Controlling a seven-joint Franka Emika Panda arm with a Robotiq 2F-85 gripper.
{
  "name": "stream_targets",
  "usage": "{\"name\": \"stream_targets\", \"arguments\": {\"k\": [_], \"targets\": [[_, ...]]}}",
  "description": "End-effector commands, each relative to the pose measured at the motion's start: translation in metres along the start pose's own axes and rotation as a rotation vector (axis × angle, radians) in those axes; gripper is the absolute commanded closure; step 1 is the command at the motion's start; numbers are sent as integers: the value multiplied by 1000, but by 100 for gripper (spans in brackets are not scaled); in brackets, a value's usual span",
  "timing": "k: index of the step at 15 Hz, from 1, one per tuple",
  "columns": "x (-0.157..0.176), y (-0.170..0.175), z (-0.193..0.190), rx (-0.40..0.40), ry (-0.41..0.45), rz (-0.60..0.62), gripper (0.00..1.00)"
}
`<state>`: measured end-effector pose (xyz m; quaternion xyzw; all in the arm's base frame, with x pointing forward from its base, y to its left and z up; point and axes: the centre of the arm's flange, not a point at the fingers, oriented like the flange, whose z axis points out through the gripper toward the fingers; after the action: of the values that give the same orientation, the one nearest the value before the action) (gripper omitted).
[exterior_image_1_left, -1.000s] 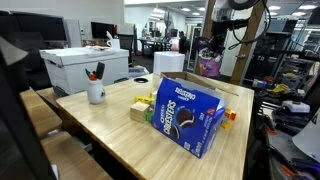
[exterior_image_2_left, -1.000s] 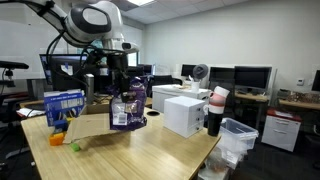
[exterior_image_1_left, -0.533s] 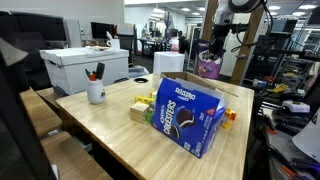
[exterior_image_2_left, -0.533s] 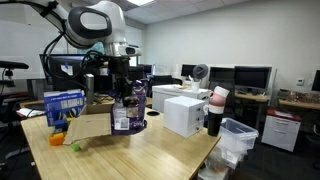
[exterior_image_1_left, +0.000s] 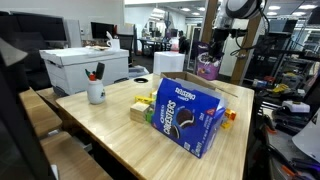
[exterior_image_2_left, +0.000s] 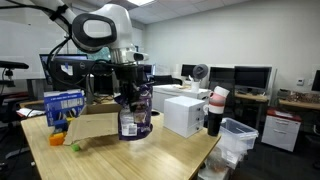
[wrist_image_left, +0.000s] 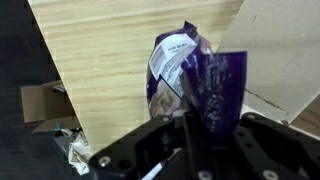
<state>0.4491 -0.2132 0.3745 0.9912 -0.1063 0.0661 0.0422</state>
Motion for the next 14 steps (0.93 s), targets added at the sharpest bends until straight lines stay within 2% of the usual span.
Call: {"name": "stream_targets", "arguments": {"k": [1, 11, 12, 13, 14], "targets": [[4, 11, 7, 26, 15, -9, 95], [7, 18, 27, 55, -14, 7, 95], [5, 17, 28, 50, -15, 5, 70], [6, 18, 28, 50, -18, 6, 69], [7, 18, 29, 50, -20, 7, 61]]}}
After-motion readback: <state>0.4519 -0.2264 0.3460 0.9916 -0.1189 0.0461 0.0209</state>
